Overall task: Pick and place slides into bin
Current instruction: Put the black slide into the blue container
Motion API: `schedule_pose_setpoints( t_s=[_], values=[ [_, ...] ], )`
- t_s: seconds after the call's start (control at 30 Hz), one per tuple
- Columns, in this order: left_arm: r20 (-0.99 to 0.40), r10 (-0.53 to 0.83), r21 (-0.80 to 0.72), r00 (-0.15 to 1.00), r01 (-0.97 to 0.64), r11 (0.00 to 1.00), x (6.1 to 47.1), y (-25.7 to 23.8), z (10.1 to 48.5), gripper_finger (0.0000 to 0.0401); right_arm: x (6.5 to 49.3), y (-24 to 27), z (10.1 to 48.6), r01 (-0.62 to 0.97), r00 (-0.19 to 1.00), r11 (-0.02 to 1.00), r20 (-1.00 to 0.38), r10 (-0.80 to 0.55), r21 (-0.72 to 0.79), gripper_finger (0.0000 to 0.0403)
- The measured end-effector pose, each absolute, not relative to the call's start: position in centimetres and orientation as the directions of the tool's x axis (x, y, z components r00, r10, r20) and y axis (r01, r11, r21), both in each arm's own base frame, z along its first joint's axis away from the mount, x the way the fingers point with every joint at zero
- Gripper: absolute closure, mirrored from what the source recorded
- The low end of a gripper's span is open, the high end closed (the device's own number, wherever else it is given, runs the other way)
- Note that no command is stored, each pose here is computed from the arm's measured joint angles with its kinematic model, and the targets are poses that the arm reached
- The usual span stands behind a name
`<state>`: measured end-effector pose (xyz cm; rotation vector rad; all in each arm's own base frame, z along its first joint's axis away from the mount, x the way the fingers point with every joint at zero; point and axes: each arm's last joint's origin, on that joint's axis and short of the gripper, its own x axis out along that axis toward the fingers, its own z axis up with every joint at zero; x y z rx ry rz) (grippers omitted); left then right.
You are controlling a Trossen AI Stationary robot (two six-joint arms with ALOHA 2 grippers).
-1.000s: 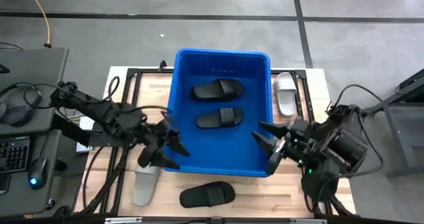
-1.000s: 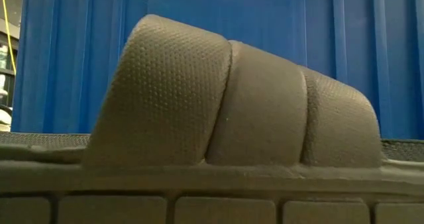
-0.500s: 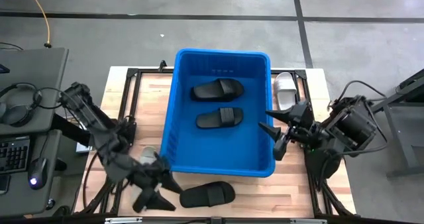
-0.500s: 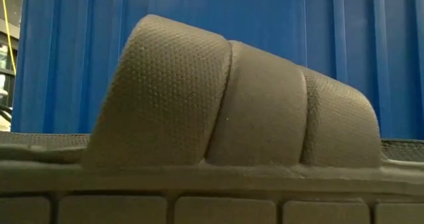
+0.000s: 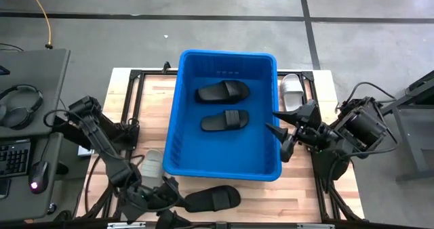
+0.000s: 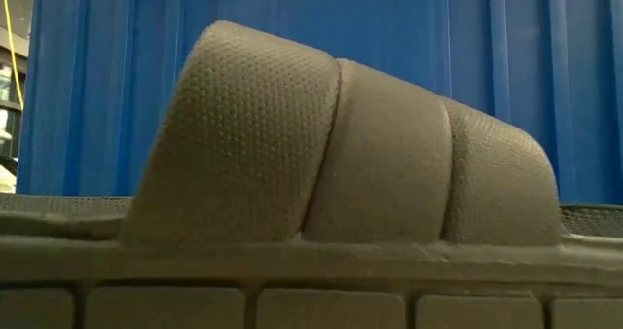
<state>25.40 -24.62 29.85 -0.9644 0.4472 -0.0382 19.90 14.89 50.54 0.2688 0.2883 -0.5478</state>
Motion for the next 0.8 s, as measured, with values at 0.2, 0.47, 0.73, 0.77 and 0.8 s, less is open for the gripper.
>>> schedule_pose_setpoints(
  t_s=[0.2, 0.47, 0.73, 0.77, 0.8],
  values=[
    [-0.383, -0.186, -0.810, 0.905, -0.231, 0.540, 26.0, -25.3, 28.2, 0.0022, 19.9, 14.9, 50.5, 0.536, 0.818, 0.828, -0.347, -0.460, 0.166, 0.0210],
    [-0.432, -0.102, -0.814, 0.896, -0.339, 0.472, 27.2, -26.2, 24.9, 0.0022, 20.0, 15.0, 50.4, 0.481, 0.822, 0.874, -0.381, -0.424, 0.064, 0.0210],
    [-0.482, -0.057, -0.811, 0.874, -0.421, 0.407, 27.6, -27.4, 21.6, 0.0022, 19.9, 15.0, 50.3, 0.456, 0.820, 0.890, -0.395, -0.415, 0.010, 0.0210],
    [-0.491, -0.052, -0.808, 0.870, -0.432, 0.401, 27.7, -27.5, 21.2, 0.0022, 19.9, 15.0, 50.3, 0.455, 0.820, 0.891, -0.395, -0.415, 0.008, 0.0210],
    [-0.499, -0.044, -0.806, 0.865, -0.445, 0.391, 27.9, -27.4, 20.8, 0.0022, 19.9, 15.0, 50.3, 0.451, 0.820, 0.893, -0.395, -0.415, -0.002, 0.0210]
  ],
)
